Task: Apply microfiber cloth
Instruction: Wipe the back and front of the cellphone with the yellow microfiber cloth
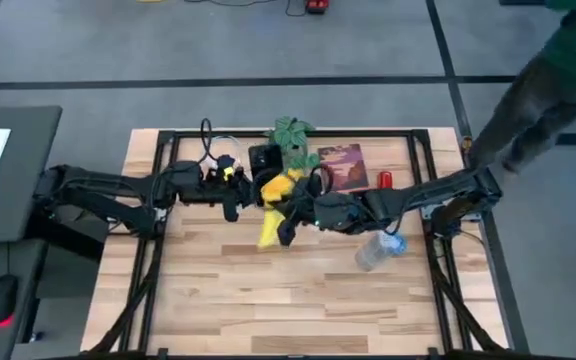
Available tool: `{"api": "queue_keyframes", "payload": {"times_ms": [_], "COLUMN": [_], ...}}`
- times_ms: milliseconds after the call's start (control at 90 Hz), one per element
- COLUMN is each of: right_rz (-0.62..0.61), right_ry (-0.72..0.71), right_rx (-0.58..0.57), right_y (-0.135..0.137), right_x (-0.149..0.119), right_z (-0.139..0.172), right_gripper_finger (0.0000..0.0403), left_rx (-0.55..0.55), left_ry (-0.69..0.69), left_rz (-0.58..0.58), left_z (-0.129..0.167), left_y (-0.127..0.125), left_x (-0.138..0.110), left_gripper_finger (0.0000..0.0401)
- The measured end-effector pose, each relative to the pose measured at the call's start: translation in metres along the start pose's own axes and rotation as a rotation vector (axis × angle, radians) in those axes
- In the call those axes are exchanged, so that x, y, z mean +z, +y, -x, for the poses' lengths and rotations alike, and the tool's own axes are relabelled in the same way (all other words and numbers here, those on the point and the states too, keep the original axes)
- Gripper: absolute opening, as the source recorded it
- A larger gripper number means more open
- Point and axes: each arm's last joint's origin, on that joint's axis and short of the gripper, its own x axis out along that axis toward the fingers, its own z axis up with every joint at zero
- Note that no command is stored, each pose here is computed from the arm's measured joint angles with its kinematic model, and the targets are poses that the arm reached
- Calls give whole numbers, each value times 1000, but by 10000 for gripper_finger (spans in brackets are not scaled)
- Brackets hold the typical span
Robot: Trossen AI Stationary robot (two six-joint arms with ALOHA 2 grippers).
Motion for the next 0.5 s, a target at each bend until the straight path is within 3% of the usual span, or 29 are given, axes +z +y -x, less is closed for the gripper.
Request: {"api": "queue_keyframes", "payload": {"times_ms": [311,500], "right_rz": [-42,-79], "right_ry": [15,-17], "right_rx": [-10,0], "right_y": [1,-5], "right_x": [-13,-7], "right_z": [-18,-27], "right_gripper_finger": [0,0], "left_rx": [35,56], "left_ry": [-24,-58], "left_rz": [-23,-19], "left_z": [0,1], "left_y": [2,2], "left_x": [0,2], "left_gripper_finger": [4,4]}}
